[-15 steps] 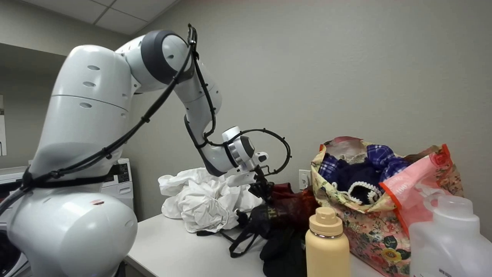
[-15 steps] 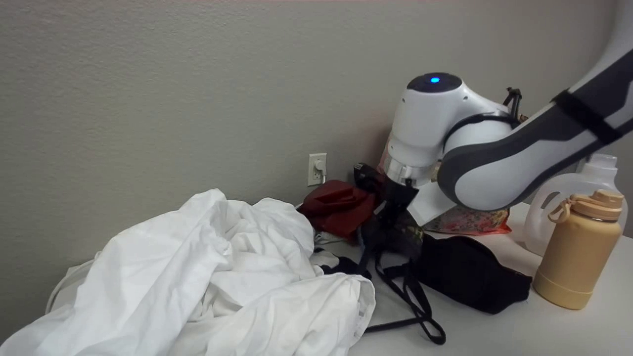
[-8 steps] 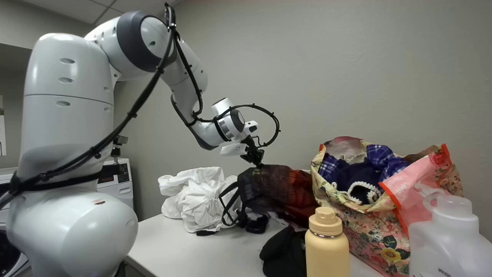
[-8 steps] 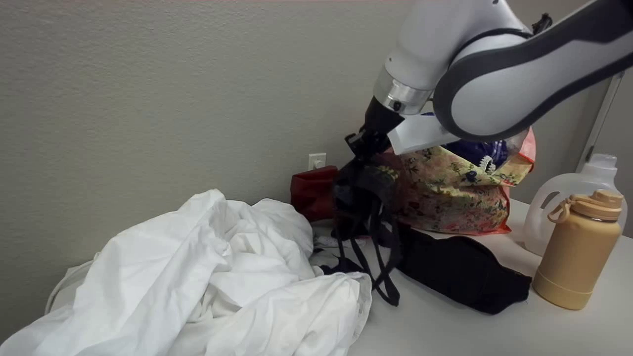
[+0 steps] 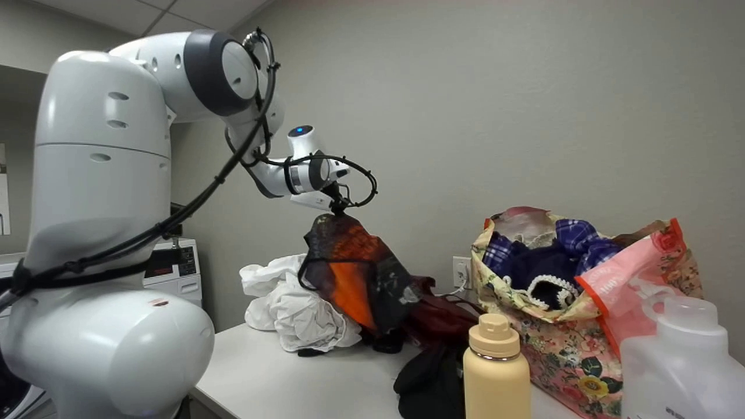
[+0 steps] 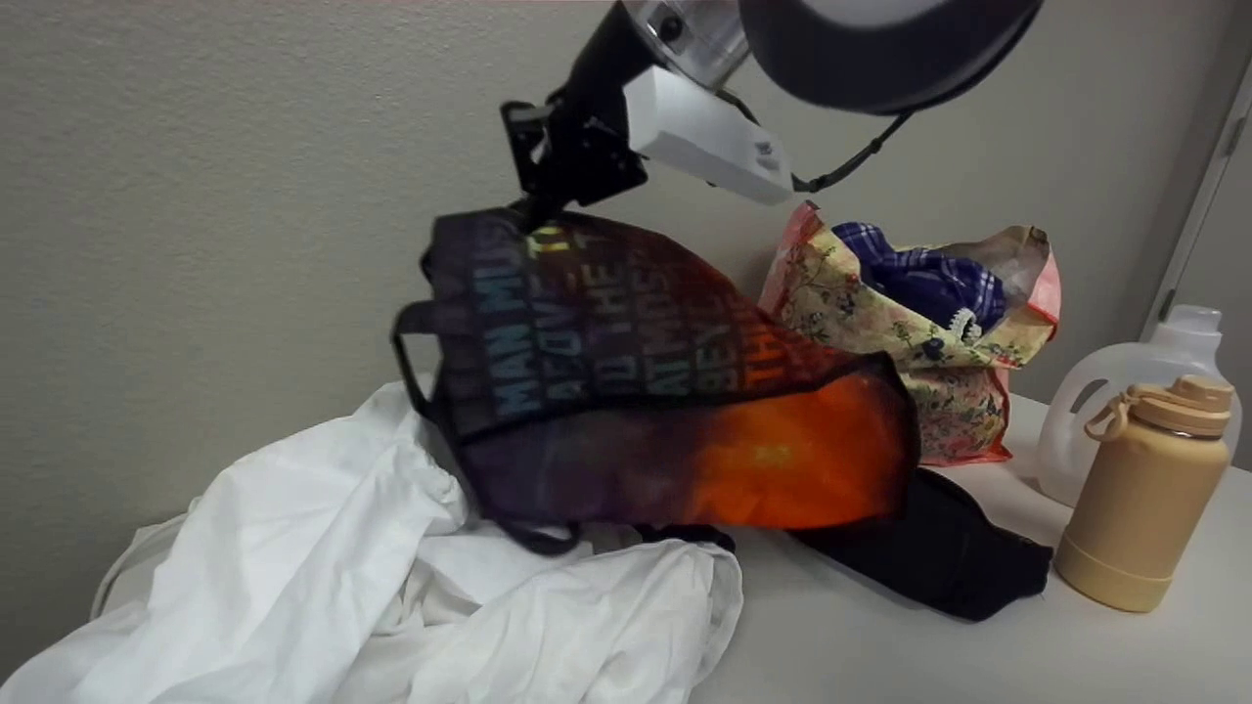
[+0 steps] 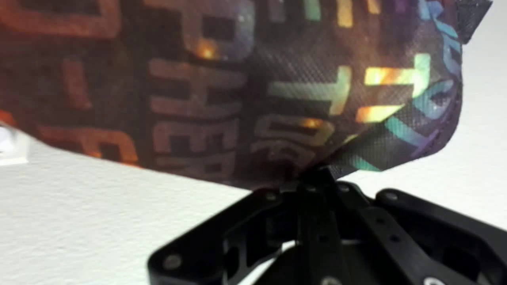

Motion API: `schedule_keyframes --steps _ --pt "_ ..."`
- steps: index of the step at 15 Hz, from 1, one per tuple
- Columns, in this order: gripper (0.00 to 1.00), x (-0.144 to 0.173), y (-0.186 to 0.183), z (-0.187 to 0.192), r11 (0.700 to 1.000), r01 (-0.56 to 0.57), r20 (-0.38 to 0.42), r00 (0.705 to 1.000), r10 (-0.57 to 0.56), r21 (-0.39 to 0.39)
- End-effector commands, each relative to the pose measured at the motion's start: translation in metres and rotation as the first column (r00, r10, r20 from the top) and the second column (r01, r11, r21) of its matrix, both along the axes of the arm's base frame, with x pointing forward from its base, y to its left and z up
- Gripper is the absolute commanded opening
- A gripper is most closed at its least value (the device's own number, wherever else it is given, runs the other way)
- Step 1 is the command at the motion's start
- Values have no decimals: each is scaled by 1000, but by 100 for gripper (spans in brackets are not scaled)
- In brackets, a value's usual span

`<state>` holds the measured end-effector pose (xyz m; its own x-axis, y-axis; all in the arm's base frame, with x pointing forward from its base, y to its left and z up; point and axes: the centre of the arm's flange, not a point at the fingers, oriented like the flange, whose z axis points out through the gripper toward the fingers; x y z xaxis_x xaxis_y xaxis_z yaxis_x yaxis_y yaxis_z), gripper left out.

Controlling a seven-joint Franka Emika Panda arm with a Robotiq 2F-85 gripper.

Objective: Move the yellow bottle to the right side of the table and move the bag to the left

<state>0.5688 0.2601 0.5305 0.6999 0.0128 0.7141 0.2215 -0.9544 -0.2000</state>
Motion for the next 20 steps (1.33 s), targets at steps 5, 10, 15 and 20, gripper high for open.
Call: schedule_keyframes --steps 5,10,15,20 --pt "0 -6 112 49 955 -240 99 969 225 176" --pt "1 1 161 45 934 -309 111 950 293 181" --pt "34 10 173 -25 956 -294 42 955 294 -7" --pt "72 28 143 -70 948 -223 -12 974 226 -226"
